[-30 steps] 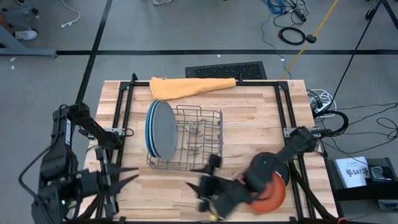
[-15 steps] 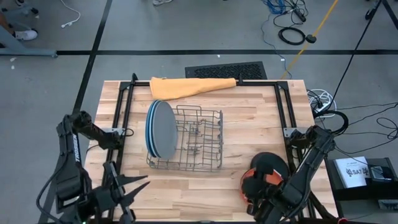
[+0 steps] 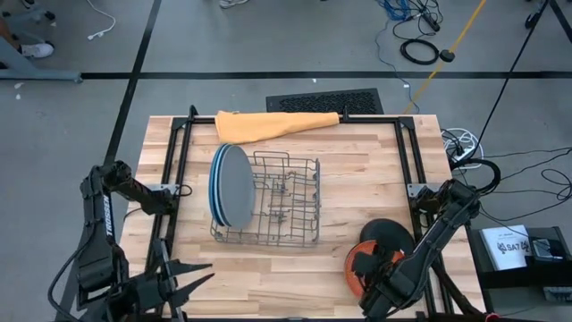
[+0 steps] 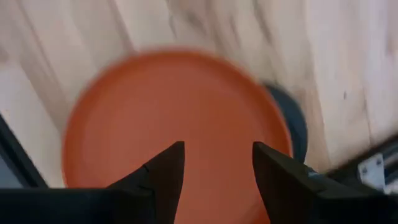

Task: Sort dishes
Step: Put the orange plate in the dish rack

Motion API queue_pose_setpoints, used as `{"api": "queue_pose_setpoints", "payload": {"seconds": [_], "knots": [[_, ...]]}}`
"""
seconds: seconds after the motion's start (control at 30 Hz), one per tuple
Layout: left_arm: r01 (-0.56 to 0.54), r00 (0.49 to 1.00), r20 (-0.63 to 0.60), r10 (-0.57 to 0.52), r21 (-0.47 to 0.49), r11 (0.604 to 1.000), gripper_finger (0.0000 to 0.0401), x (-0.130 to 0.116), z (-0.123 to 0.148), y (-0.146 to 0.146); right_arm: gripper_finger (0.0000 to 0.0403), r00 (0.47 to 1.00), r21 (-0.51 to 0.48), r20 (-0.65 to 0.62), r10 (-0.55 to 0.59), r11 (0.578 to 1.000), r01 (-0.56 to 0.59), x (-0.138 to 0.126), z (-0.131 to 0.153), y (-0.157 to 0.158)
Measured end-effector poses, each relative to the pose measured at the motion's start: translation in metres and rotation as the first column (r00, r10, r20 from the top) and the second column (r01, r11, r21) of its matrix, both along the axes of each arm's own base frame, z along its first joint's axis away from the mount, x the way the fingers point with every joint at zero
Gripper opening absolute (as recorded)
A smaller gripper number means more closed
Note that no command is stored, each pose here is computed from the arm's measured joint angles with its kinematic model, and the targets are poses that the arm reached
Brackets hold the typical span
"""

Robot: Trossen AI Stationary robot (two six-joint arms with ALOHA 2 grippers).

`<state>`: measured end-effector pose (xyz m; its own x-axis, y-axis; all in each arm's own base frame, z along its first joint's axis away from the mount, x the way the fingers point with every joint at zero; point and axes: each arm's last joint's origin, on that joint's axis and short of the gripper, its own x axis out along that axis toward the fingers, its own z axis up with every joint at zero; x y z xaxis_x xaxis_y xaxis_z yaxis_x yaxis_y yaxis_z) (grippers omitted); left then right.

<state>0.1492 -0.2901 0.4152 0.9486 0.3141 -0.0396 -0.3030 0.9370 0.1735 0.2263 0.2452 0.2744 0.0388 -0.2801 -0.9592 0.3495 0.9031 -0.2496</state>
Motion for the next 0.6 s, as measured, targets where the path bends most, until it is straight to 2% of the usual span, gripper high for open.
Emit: {"api": "queue_pose_setpoints", "payload": {"seconds": [0.07,0.27,0.47,0.6], "knots": [[0.003,1.0,0.001,-0.003,0.001,1.0,0.0079,-0.001,0.0,-0.001,0.0177,0.998,0.018,-0.051,0.048,0.999,-0.047,-0.003,-0.003,0.001],[-0.001,1.0,0.003,0.001,0.002,1.0,0.0079,-0.001,0.0,-0.001,0.0171,0.989,0.016,-0.065,0.134,0.991,-0.133,-0.004,-0.003,0.002],[-0.019,1.0,0.002,0.019,0.013,1.0,0.008,0.003,0.0,0.002,0.0171,0.97,-0.137,0.024,0.241,0.962,-0.236,0.002,-0.001,-0.003],[-0.035,0.999,0.001,0.035,0.013,0.999,0.008,0.007,0.0,0.004,0.0171,0.938,-0.17,-0.022,0.347,0.923,-0.345,0.009,-0.001,-0.01]]}}
